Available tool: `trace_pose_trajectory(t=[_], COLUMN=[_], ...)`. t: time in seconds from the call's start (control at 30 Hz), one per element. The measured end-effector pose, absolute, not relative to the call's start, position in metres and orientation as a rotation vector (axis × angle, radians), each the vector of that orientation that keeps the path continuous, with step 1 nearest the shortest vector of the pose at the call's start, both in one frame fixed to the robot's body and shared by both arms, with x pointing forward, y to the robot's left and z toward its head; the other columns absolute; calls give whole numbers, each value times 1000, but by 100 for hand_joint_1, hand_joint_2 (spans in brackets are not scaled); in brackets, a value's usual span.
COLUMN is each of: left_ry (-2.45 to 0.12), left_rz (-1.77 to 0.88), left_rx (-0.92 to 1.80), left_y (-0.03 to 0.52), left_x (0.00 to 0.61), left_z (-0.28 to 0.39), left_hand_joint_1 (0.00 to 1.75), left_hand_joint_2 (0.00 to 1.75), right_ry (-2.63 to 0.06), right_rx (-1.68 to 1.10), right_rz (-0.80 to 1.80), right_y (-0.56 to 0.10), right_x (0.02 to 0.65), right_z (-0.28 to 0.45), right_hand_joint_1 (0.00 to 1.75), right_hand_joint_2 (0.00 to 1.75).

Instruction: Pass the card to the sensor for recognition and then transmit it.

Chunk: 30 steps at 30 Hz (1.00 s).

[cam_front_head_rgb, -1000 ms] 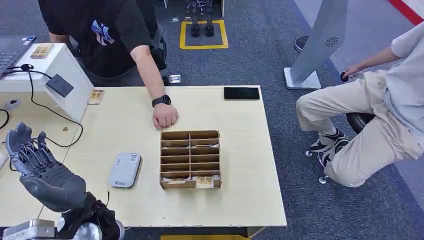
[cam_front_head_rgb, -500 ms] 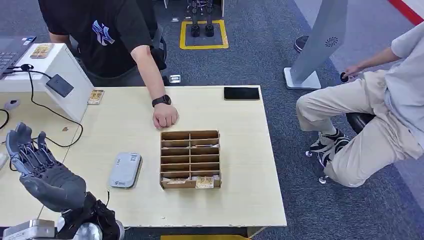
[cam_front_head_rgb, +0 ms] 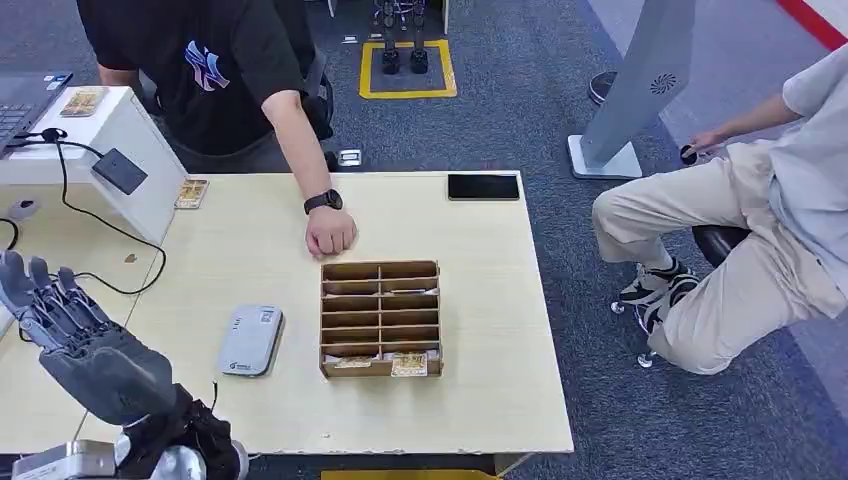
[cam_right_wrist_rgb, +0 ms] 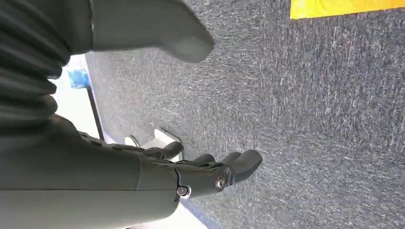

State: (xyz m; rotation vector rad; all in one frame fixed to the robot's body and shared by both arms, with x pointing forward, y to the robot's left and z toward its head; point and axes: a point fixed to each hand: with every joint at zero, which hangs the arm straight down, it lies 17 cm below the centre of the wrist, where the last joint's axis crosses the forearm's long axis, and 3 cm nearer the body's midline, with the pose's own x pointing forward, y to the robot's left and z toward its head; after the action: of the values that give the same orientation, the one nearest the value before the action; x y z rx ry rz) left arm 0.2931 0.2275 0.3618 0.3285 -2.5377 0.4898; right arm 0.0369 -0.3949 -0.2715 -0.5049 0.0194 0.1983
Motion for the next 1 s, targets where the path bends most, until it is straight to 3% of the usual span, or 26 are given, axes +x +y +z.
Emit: trace_pose_trajectory(t=[0.23, 0.27, 0.3, 0.33, 0.37, 0.4, 0.53, 0.57, 0.6, 0.63, 1.0], left_ry=[-2535, -2535, -2531, -2526, -2522, -2520, -2524, -2523, -2524, -2524, -2534], left_rz=[496, 496, 501, 508, 516, 519, 513, 513, 512, 512, 496], left_rx=[336, 337, 333, 326, 320, 317, 322, 322, 323, 323, 337], left_y=[229, 229, 230, 231, 232, 232, 231, 231, 231, 231, 230], left_x=[293, 294, 294, 295, 295, 295, 295, 295, 295, 295, 294], left_z=[362, 361, 361, 360, 359, 359, 360, 360, 360, 360, 361], left_hand_joint_1=[0, 0, 0, 0, 0, 0, 0, 0, 0, 0, 0], left_hand_joint_2=[175, 0, 0, 175, 175, 175, 175, 0, 0, 175, 175], right_ry=[22, 22, 22, 22, 22, 21, 10, 9, 8, 7, 0], right_rx=[-503, -503, -503, -503, -503, -503, -503, -502, -500, -501, -497], right_rz=[190, 190, 191, 191, 191, 191, 204, 207, 208, 211, 215], right_y=[-394, -394, -394, -394, -394, -393, -392, -392, -392, -392, -392], right_x=[36, 36, 36, 36, 36, 36, 39, 39, 39, 39, 41], right_z=[-272, -272, -272, -272, -272, -272, -272, -272, -272, -272, -272], right_hand_joint_1=[0, 0, 0, 0, 0, 0, 0, 0, 0, 0, 0], right_hand_joint_2=[0, 0, 0, 0, 0, 175, 175, 175, 175, 0, 0])
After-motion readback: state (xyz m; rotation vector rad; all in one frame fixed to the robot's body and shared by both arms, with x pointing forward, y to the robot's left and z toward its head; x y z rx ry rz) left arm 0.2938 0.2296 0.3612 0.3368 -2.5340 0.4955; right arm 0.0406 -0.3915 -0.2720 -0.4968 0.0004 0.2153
